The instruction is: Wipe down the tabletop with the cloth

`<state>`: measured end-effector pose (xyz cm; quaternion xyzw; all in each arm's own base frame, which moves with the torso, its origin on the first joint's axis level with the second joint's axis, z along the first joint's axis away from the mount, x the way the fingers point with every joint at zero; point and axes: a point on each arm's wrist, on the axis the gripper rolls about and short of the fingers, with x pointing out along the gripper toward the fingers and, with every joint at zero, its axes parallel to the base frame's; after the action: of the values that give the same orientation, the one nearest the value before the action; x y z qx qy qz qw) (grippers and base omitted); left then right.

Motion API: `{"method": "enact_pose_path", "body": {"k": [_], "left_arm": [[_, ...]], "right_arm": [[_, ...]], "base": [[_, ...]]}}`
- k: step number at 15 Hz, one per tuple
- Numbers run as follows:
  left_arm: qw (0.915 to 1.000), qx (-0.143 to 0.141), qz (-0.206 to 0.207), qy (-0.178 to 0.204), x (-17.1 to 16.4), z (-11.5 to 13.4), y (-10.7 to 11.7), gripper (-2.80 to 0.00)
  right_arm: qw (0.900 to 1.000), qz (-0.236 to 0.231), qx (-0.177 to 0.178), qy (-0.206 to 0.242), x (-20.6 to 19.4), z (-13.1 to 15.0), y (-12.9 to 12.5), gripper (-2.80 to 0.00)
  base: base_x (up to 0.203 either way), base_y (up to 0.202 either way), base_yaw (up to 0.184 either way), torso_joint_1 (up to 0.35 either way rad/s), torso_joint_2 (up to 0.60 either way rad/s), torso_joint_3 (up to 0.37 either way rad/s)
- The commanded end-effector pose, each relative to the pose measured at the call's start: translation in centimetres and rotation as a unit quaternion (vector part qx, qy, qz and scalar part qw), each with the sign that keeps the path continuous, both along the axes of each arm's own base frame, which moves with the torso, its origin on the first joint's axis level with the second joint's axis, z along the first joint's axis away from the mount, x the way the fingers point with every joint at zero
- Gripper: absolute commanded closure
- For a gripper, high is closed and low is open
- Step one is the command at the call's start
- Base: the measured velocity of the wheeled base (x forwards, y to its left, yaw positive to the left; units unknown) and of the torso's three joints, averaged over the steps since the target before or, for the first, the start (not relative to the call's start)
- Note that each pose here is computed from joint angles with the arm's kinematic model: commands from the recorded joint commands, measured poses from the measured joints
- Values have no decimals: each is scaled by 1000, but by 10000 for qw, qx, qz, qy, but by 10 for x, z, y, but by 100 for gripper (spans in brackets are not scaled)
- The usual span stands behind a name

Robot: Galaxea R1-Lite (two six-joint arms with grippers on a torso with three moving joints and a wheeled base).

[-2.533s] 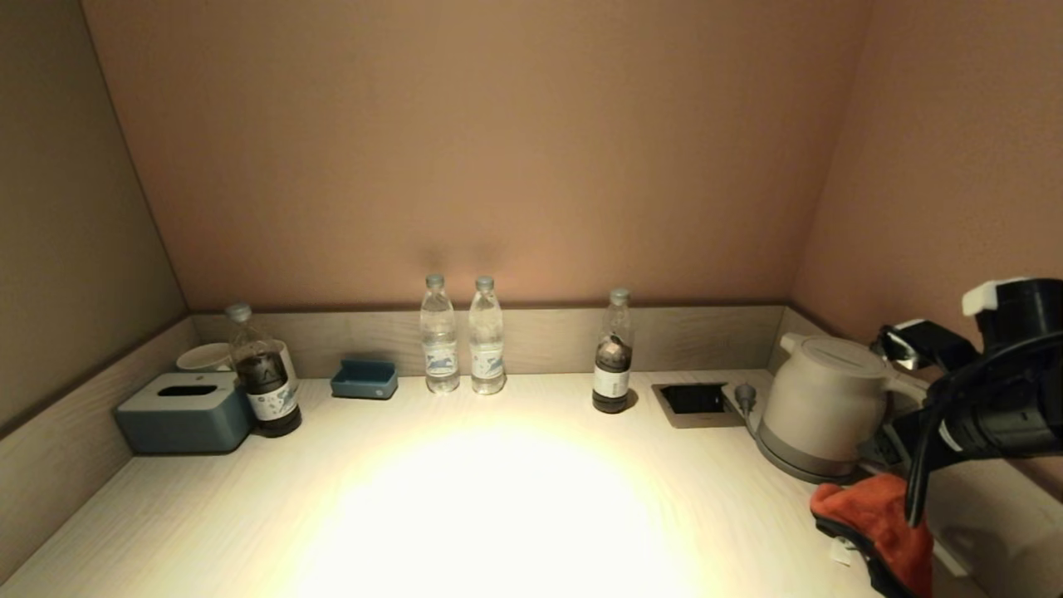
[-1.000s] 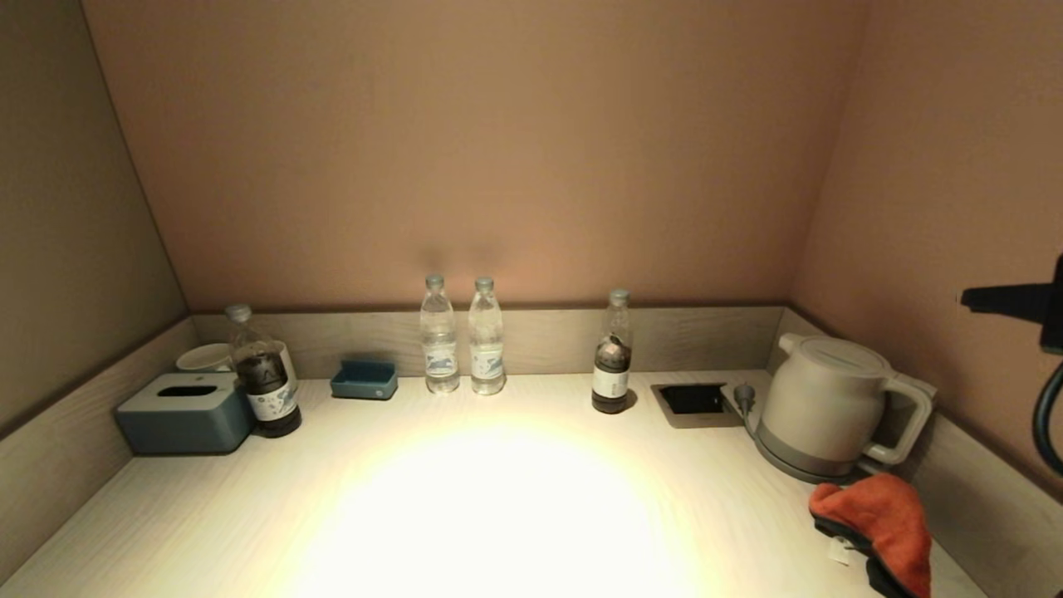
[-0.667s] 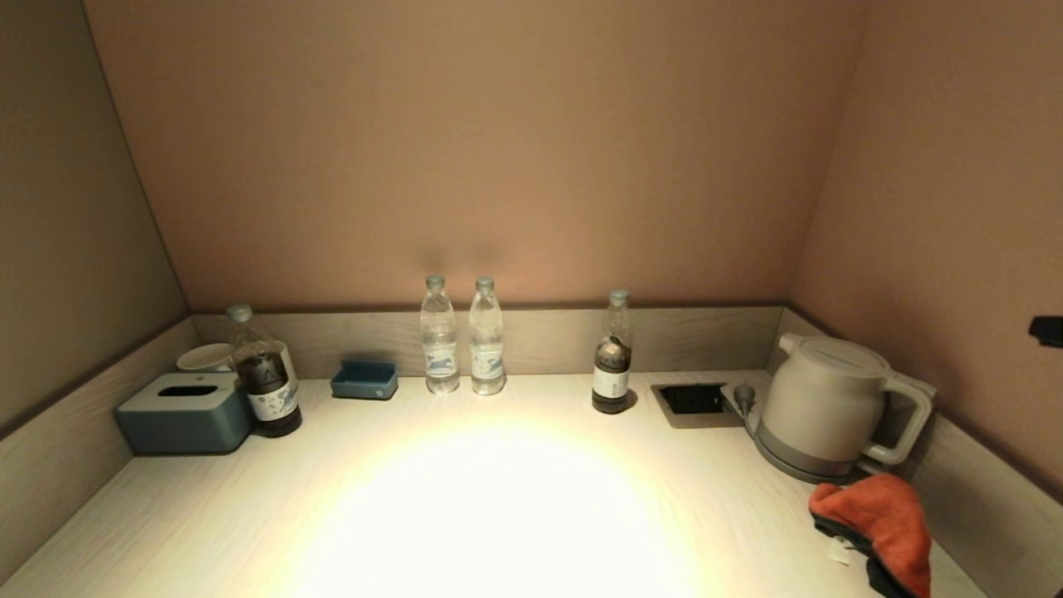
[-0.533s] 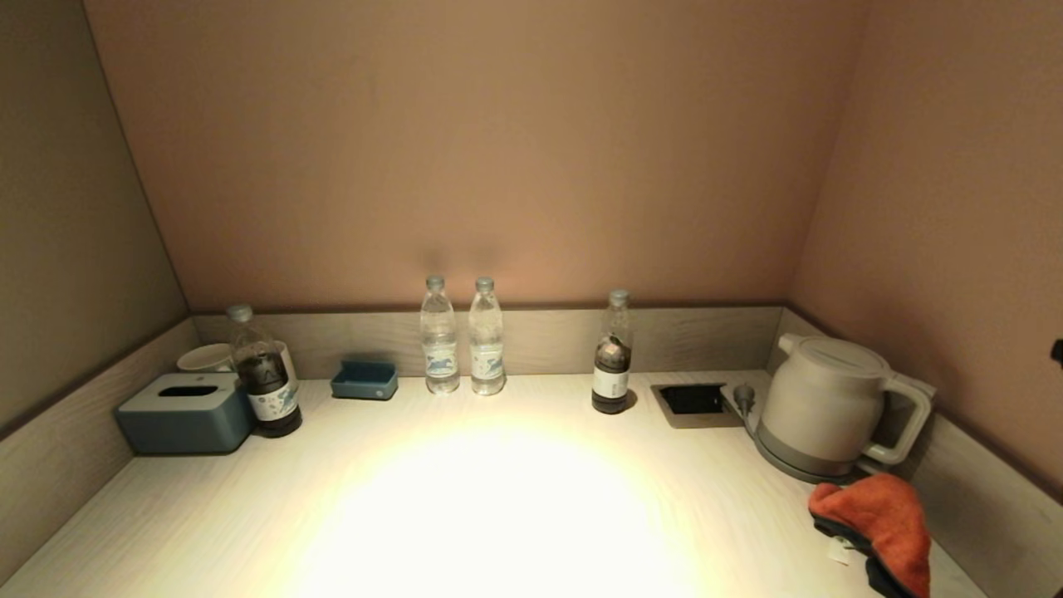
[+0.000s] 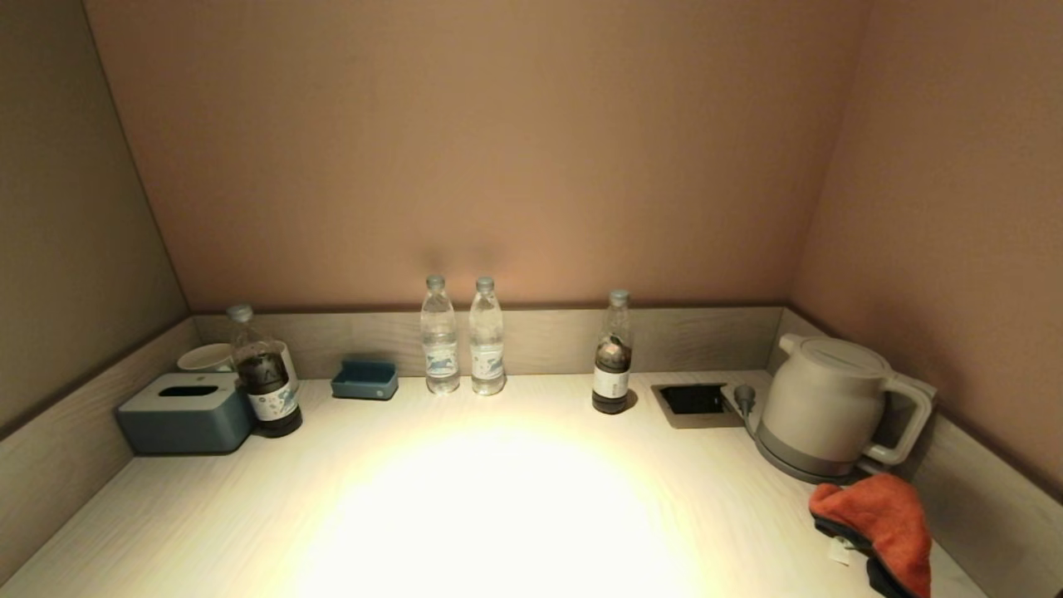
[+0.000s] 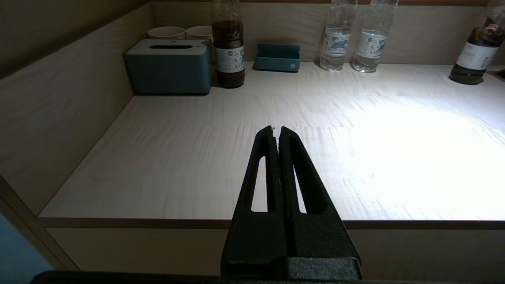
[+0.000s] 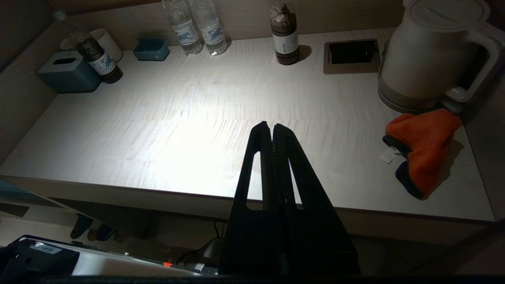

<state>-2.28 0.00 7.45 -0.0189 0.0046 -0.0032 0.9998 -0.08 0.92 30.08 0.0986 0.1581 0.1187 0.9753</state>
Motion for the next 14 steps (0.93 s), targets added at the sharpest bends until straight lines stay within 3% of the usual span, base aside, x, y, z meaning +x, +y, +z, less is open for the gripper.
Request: {"method": "enact_pose_path", "body": {"k": [1, 8, 14], "left_arm": [[10000, -2, 2, 0, 0, 0, 0, 0], [10000, -2, 9, 0, 0, 0, 0, 0], [10000, -2, 2, 0, 0, 0, 0, 0]], "right_arm": [[9997, 27, -32, -222, -30, -7, 5, 0], [9976, 267, -126, -632, -69, -21, 4, 0], [9906, -154, -276, -1333, -103, -66, -1, 0]], "base": [[0, 0, 0, 0, 0, 0], [0, 0, 0, 0, 0, 0], [0, 0, 0, 0, 0, 0]]}}
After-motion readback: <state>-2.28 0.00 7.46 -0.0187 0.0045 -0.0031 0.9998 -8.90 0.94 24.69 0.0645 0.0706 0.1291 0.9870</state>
